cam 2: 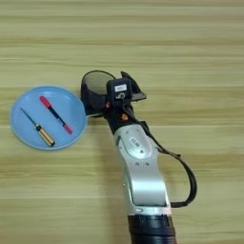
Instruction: Move the objects on the table
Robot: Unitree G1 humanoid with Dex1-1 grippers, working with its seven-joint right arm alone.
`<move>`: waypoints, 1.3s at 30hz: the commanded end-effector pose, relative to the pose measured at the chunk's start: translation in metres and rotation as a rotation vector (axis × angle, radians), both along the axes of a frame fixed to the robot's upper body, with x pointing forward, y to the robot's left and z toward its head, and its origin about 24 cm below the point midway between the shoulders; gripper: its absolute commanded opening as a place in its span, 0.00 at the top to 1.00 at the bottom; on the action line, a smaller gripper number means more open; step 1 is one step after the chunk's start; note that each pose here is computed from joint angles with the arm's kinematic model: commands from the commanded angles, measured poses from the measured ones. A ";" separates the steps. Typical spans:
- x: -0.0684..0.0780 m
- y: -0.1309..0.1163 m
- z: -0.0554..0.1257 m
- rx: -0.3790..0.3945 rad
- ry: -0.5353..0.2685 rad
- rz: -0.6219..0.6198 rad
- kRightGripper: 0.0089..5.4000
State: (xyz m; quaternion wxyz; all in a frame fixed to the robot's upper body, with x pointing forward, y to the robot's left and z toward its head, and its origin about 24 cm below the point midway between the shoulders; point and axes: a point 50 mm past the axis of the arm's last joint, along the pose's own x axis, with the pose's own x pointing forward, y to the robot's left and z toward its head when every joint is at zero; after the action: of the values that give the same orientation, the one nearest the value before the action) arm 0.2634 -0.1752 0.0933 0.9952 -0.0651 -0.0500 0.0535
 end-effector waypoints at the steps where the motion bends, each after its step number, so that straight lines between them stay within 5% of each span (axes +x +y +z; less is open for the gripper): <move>1: 0.005 -0.005 0.015 0.008 -0.095 -0.025 0.01; 29: 0.019 -0.015 -0.021 0.063 0.041 -0.021 0.01; 39: 0.029 -0.015 -0.021 0.063 0.031 0.002 0.01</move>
State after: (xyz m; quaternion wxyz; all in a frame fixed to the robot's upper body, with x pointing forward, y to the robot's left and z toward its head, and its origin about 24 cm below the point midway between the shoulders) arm 0.2762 -0.1910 0.0369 0.9978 -0.0217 0.0413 0.0472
